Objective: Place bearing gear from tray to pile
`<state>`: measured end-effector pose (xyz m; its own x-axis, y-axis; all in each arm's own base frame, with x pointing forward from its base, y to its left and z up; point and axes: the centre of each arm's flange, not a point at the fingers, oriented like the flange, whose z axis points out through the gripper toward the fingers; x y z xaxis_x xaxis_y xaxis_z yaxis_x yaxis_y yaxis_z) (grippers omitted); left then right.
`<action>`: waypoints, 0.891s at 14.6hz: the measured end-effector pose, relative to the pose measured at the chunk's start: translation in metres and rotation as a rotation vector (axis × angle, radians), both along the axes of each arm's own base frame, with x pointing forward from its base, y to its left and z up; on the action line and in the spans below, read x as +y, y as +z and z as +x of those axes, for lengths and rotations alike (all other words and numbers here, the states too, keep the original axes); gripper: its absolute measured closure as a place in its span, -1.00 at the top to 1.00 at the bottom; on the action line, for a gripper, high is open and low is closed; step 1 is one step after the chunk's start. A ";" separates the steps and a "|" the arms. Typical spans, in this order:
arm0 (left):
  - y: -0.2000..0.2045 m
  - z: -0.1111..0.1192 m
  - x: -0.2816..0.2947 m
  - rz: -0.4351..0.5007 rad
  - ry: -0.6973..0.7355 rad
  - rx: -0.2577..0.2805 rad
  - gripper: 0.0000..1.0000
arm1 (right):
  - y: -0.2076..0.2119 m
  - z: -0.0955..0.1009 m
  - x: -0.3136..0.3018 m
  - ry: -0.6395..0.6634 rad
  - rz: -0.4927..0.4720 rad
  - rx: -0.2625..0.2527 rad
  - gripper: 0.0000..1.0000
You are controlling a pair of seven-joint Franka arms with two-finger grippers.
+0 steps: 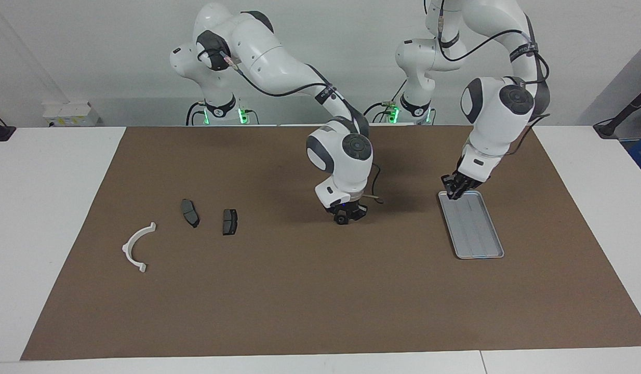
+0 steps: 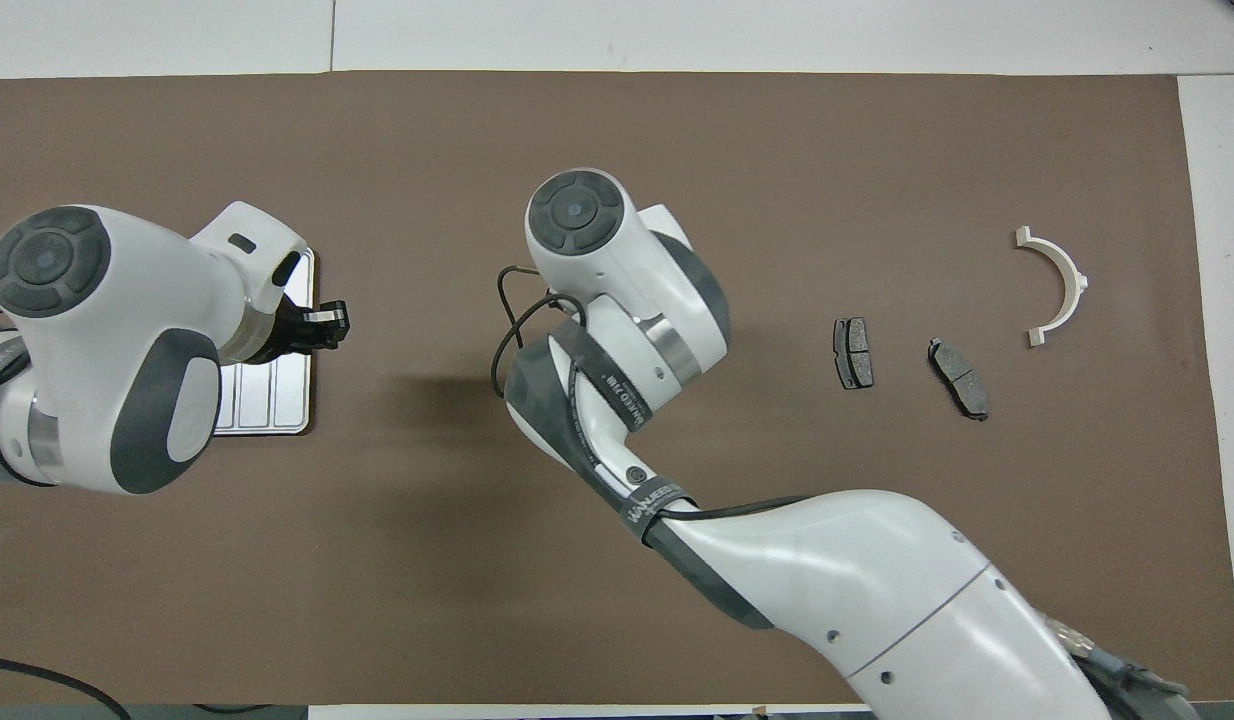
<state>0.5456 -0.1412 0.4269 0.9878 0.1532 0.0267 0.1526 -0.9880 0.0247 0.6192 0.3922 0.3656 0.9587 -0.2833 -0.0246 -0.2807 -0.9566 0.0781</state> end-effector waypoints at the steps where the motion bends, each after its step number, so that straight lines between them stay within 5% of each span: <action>1: 0.000 -0.002 -0.015 -0.011 0.010 -0.008 -0.51 | 0.029 0.012 -0.026 0.042 0.005 -0.001 -0.30; 4: -0.008 0.000 -0.099 -0.060 0.086 -0.020 -0.51 | 0.091 0.037 -0.115 0.185 0.015 0.011 -0.30; 8: -0.071 0.009 -0.243 -0.083 0.157 -0.009 -0.51 | 0.103 0.071 -0.238 0.356 0.028 0.037 -0.30; 13: -0.124 0.001 -0.255 -0.054 0.146 0.024 -0.51 | 0.086 0.093 -0.331 0.429 0.037 -0.007 -0.30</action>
<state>0.5463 -0.3961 0.3026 0.9553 0.2957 -0.0091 0.2955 -0.9526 0.0717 0.7125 0.0610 0.4515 0.9897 0.1417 -0.0201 0.1424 -0.9890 0.0409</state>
